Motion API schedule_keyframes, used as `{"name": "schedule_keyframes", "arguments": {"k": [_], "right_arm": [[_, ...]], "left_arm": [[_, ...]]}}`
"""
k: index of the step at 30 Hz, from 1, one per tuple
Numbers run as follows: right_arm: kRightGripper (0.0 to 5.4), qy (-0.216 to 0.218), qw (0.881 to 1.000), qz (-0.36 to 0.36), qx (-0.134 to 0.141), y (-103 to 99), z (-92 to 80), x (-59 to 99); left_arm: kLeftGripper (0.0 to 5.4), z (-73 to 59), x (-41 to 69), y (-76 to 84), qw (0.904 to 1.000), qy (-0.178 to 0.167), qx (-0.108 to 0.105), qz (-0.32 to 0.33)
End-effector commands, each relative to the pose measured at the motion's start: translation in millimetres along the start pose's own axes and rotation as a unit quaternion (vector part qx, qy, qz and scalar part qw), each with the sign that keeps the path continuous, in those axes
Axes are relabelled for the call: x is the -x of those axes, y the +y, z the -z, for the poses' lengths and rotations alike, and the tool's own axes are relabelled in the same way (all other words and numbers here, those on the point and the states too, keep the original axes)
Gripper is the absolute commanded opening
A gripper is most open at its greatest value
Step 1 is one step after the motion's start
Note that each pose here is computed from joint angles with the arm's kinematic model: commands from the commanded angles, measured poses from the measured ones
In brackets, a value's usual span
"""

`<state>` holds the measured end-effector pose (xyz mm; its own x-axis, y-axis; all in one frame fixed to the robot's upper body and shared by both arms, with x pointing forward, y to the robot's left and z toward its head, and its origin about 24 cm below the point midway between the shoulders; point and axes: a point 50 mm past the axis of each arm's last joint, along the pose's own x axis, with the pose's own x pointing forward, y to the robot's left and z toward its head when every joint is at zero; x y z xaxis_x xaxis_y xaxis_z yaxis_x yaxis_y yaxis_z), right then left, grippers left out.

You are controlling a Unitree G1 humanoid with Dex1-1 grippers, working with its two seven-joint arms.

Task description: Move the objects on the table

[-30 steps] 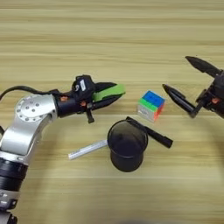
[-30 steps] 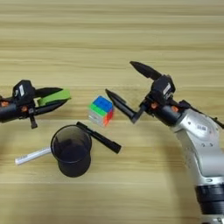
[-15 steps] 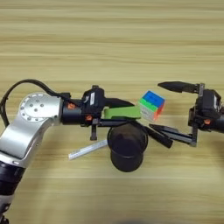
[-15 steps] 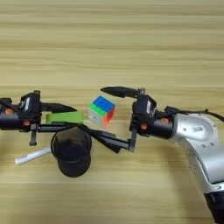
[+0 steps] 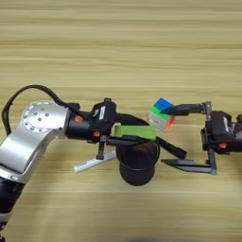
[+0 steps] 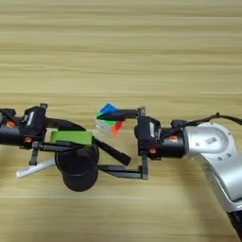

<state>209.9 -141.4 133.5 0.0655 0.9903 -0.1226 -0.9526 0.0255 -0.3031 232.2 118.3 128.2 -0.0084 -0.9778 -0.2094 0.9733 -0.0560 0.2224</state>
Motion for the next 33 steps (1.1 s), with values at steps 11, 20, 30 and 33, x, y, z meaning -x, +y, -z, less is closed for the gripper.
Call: {"name": "schedule_keyframes", "arguments": {"k": [11,20,30,33], "right_arm": [[3.07,0.000,1.000,0.000,0.004,-5.5,-0.1,-5.7],[1.87,-0.005,1.000,-0.002,0.000,-6.7,2.1,-10.5],[1.39,-0.006,1.000,-0.013,-0.009,-2.0,4.8,-13.6],[1.39,-0.006,1.000,-0.013,-0.008,-2.3,4.5,-13.1]], "left_arm": [[1.33,-4.0,-3.5,-2.8,0.9998,-0.003,-0.014,0.013],[1.33,-7.7,-7.9,-3.8,0.9996,-0.009,-0.019,0.016],[1.33,-13.1,-10.7,-1.5,0.9994,-0.017,-0.027,0.011],[1.33,-13.5,-11.0,-1.2,0.9994,-0.018,-0.028,0.010]]}}
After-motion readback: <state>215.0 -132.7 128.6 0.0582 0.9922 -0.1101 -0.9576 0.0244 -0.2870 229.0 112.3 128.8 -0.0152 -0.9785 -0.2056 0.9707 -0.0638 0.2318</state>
